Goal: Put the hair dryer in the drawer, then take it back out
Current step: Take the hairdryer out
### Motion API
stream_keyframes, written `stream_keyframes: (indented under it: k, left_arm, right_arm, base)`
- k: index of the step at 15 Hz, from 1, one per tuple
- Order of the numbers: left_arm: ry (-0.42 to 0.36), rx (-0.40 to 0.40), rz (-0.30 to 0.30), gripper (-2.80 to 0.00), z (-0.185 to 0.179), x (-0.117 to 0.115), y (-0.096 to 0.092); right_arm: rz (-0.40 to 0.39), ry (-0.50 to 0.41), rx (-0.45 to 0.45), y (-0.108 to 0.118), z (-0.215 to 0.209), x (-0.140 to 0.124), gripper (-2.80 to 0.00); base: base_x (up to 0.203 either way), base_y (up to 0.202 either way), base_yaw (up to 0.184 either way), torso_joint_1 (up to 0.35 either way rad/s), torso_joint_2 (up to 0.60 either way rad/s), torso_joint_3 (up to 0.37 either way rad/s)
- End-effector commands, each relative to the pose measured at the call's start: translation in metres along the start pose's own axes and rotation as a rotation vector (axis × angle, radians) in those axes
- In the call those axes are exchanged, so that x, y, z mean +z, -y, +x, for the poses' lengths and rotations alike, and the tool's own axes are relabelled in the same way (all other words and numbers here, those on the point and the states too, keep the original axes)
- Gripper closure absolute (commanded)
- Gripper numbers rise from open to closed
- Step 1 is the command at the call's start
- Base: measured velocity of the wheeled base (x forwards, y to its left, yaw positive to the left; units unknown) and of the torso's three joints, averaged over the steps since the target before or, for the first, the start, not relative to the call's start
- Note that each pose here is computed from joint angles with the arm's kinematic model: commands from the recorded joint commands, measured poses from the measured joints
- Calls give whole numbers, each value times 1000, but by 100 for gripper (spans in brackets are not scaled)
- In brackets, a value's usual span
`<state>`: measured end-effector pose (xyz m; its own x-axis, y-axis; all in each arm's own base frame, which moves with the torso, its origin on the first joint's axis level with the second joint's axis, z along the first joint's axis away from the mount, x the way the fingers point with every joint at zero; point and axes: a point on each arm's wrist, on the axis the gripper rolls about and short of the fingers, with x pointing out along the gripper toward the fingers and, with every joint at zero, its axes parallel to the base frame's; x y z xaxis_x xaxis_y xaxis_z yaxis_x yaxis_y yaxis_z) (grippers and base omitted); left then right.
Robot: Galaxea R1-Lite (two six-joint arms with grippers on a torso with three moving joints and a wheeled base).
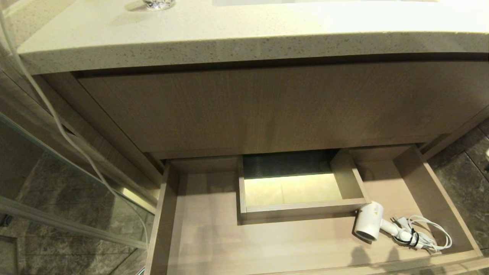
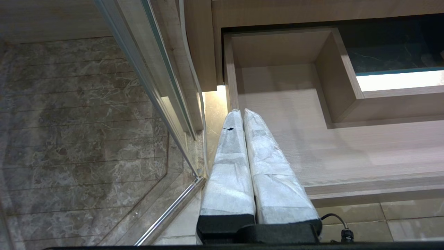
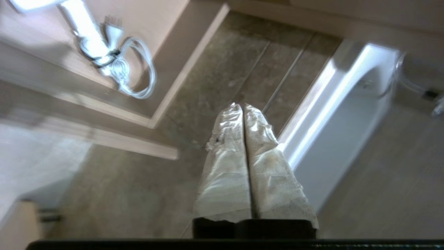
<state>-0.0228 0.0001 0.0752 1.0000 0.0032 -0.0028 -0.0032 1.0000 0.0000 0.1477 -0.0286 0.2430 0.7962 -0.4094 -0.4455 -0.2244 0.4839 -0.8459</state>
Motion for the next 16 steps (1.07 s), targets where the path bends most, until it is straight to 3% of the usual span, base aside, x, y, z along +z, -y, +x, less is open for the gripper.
stream_keyframes:
  k: [1,6,13,16]
  left_arm:
    - [0,0,0,0,0,0,0]
    - [0,0,0,0,0,0,0]
    - [0,0,0,0,0,0,0]
    - [0,1,0,0,0,0,0]
  right_arm:
    - [-1,-69,93,2,56,20,0]
    - [13,-110,144,12,133,51,0]
    - [-97,-211,330,-32,190,46,0]
    - [-110,-262,417,-47,201,38,0]
  base:
    - [0,0,0,0,0,0]
    - [0,0,0,0,0,0]
    - [0,0,0,0,0,0]
    - [0,0,0,0,0,0]
